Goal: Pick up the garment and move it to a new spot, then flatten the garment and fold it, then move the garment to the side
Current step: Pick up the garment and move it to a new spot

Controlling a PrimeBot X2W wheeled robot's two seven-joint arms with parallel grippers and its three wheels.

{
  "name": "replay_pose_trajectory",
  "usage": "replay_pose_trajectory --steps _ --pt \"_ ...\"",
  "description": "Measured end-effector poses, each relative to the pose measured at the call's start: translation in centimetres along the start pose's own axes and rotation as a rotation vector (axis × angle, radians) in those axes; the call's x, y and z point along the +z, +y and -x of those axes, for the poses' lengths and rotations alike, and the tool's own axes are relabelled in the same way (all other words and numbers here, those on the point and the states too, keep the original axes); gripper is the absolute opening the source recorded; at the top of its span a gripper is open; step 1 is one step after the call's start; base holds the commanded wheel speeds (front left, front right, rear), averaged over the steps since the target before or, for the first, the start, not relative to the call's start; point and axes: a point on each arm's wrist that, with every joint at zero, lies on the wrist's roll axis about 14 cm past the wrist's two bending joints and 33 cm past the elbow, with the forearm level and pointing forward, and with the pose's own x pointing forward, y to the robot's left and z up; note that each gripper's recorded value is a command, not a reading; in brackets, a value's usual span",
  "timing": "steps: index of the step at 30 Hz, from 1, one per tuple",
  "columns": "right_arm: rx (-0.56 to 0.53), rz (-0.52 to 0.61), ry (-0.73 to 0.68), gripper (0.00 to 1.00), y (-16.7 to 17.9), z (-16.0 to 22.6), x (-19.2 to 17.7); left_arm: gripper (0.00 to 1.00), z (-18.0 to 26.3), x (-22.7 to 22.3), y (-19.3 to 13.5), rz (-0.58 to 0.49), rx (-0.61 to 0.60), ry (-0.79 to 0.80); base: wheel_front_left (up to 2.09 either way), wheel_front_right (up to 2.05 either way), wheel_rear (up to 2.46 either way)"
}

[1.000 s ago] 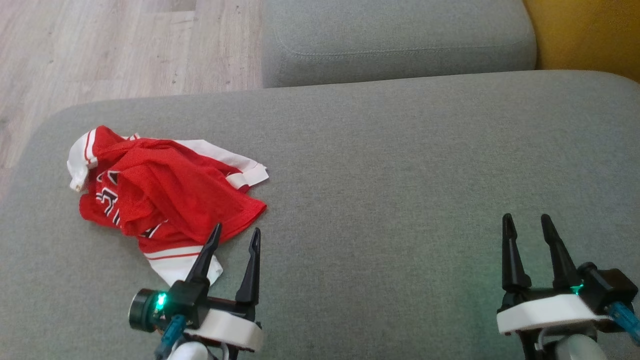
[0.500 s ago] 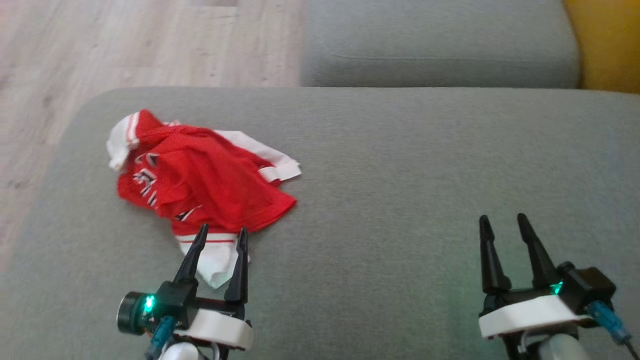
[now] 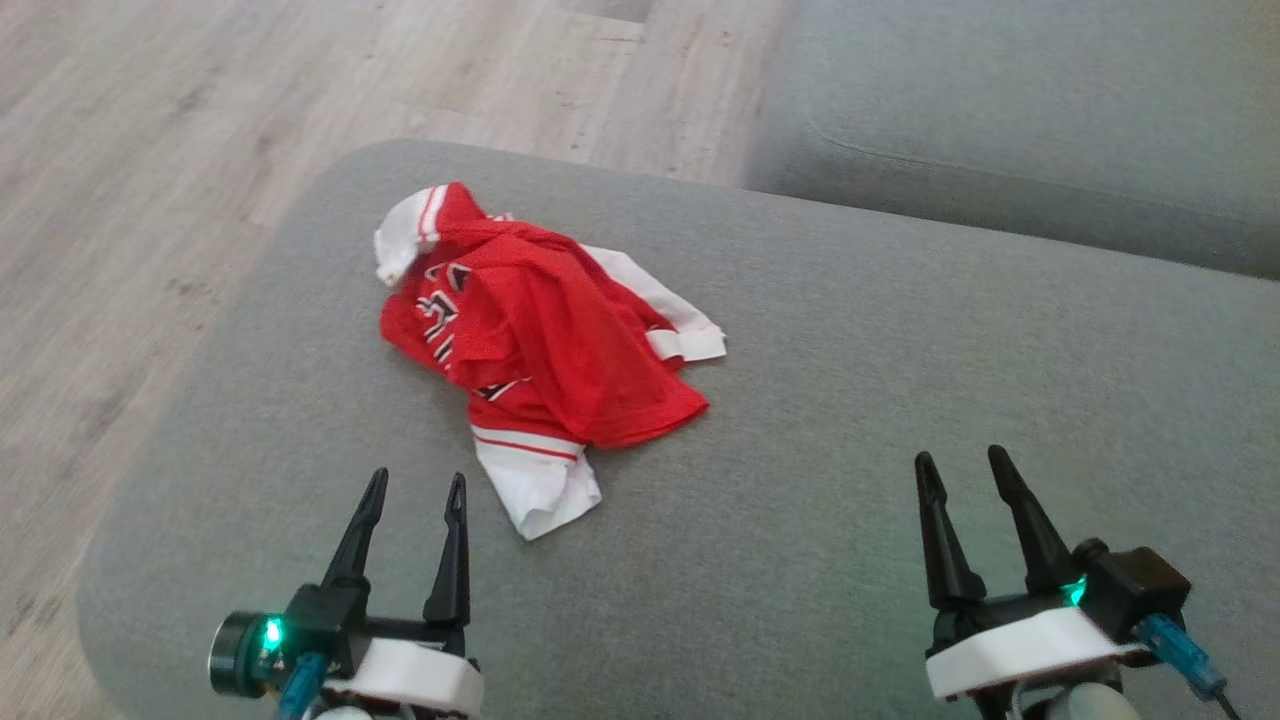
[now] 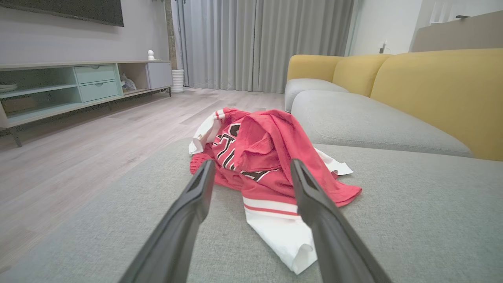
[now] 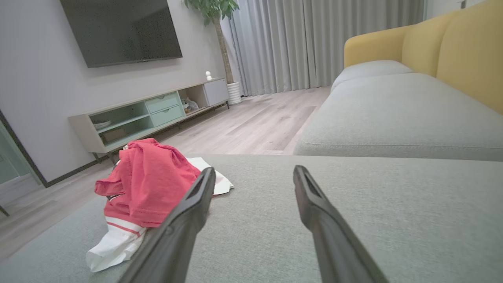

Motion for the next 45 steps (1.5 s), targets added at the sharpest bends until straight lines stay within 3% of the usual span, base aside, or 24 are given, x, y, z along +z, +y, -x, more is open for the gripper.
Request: replay_pose_trajectory --steps 11,16,22,26,32,41,42,43,45 --pt "0.059 -0.012 0.021 1.00 1.8 -0.6 -0.7 1.00 0.9 -0.5 1.3 -0.011 0.038 0.015 0.00 0.00 0.00" --pt "0.033 -0.031 0.032 1.00 1.0 -0.4 -1.2 1.00 -0.4 -0.3 0.7 -0.040 -0.012 0.018 0.00 0.00 0.00" --pt "-0.024 -0.046 0.046 1.00 -1.1 -0.6 -1.9 1.00 -5.7 1.5 -1.0 -0.151 -0.163 0.020 0.00 0.00 0.00" --pt "-0.052 -0.047 0.035 1.00 -2.5 -1.4 -1.8 1.00 -10.0 2.0 -1.9 -0.237 -0.232 0.101 0.00 0.00 0.00" --pt "-0.114 -0.049 0.028 1.00 -4.9 -1.9 -1.9 1.00 -15.0 1.1 -1.6 -0.253 -0.238 0.244 0.00 0.00 0.00" --pt "-0.200 -0.051 0.047 1.00 -7.6 -0.5 -2.6 1.00 -15.8 -5.0 -2.1 -0.293 -0.293 0.529 0.00 0.00 0.00" --pt "-0.205 -0.051 0.046 1.00 -7.8 -0.5 -2.6 0.36 -15.6 -5.5 -2.2 -0.297 -0.301 0.552 0.00 0.00 0.00" --pt "-0.208 -0.049 0.043 1.00 -7.9 -0.5 -2.4 0.00 -15.4 -5.8 -2.3 -0.299 -0.308 0.562 0.00 0.00 0.00" --pt "-0.210 -0.045 0.033 1.00 -8.0 -0.5 -2.1 0.00 -15.5 -5.5 -2.3 -0.301 -0.317 0.543 0.00 0.00 0.00"
